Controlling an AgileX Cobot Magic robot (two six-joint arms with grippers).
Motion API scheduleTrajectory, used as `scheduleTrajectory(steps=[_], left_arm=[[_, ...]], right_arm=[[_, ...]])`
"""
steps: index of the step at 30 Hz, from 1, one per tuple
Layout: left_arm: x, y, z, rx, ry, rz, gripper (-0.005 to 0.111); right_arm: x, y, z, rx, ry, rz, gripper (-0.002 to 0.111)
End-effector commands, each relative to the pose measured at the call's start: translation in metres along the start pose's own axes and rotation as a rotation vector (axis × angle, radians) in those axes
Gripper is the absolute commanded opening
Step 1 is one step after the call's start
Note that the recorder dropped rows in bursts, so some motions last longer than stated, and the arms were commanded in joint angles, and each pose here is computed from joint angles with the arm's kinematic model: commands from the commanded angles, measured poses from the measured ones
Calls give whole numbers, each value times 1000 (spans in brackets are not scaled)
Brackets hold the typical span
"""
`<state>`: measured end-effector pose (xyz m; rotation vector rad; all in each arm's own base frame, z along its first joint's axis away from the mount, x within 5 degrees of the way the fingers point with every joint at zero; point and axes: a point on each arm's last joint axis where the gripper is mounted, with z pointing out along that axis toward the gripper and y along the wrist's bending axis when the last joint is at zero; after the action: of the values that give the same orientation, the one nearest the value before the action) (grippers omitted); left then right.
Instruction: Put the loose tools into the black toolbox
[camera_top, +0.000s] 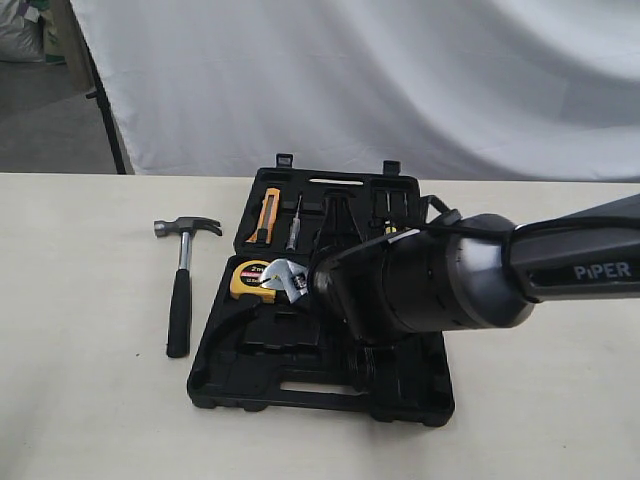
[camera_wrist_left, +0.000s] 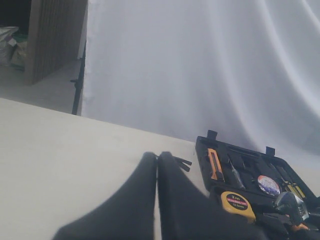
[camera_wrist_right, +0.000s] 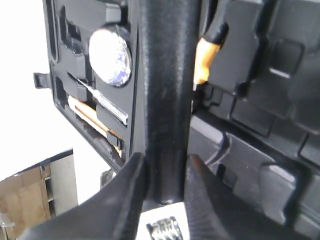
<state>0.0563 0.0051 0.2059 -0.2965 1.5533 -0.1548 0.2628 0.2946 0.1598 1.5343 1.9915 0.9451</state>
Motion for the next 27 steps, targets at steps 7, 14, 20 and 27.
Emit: scheduleTrajectory(steps=[7, 14, 20, 27], left_arm=[[-2, -1, 0, 8, -13, -1, 1], [-2, -1, 0, 9, -13, -10, 1], [-2, -1, 0, 9, -13, -9, 1], [-2, -1, 0, 9, -13, -9, 1]], right_arm=[[0, 5, -4, -20, -10, -10, 0], [-2, 5, -4, -25, -39, -117, 0], [-1, 6, -4, -37, -29, -215, 0], [1, 9, -4, -68, -21, -330, 0]])
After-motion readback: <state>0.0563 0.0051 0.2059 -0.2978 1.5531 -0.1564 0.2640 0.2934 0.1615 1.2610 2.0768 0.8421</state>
